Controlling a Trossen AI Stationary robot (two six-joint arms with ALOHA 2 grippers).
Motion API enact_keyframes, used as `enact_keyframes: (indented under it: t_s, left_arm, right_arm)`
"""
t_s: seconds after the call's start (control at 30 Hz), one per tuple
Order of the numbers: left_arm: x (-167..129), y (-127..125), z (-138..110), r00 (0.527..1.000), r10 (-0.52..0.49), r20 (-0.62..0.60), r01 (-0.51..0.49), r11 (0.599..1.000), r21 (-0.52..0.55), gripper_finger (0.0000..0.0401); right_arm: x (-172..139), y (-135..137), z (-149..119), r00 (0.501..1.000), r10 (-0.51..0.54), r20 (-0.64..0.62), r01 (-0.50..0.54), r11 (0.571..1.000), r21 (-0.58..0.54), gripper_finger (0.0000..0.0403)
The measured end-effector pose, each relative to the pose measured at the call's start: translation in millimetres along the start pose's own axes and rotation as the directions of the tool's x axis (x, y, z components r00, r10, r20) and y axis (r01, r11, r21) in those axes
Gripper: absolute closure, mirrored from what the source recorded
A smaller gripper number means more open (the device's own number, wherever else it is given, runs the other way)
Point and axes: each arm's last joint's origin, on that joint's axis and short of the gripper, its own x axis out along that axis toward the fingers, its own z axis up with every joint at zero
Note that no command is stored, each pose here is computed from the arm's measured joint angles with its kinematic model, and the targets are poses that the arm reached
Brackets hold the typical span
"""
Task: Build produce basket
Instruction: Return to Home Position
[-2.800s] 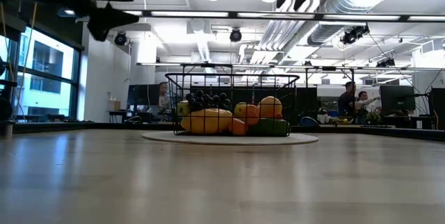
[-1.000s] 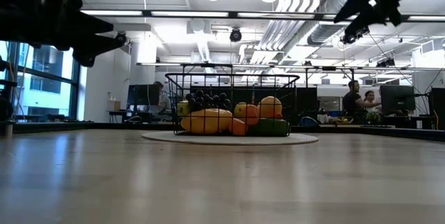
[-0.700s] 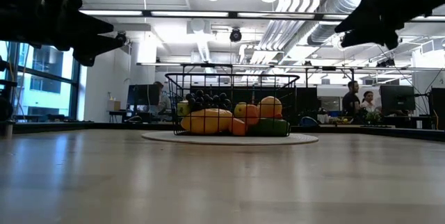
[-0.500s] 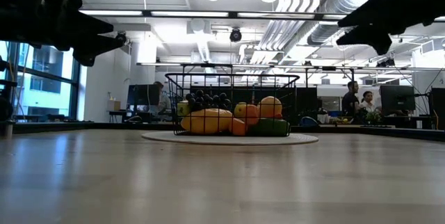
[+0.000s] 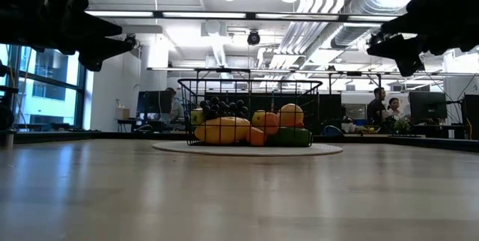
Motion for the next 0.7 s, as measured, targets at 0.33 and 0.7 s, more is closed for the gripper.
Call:
enact_keyframes:
  t_s: [0.33,0.7]
  left_arm:
    - [0,0,0,1.000,0.000,-0.001,0.000,1.000,0.000,0.0162]
    - [0,0,0,1.000,-0.002,-0.002,0.002,1.000,0.000,0.0162]
  right_arm:
    - [-7,-4,-10,0.995,0.051,0.086,-0.048,0.998,-0.045,0.0149]
    - [-6,-3,-12,0.994,0.084,0.065,-0.079,0.993,-0.083,0.0149]
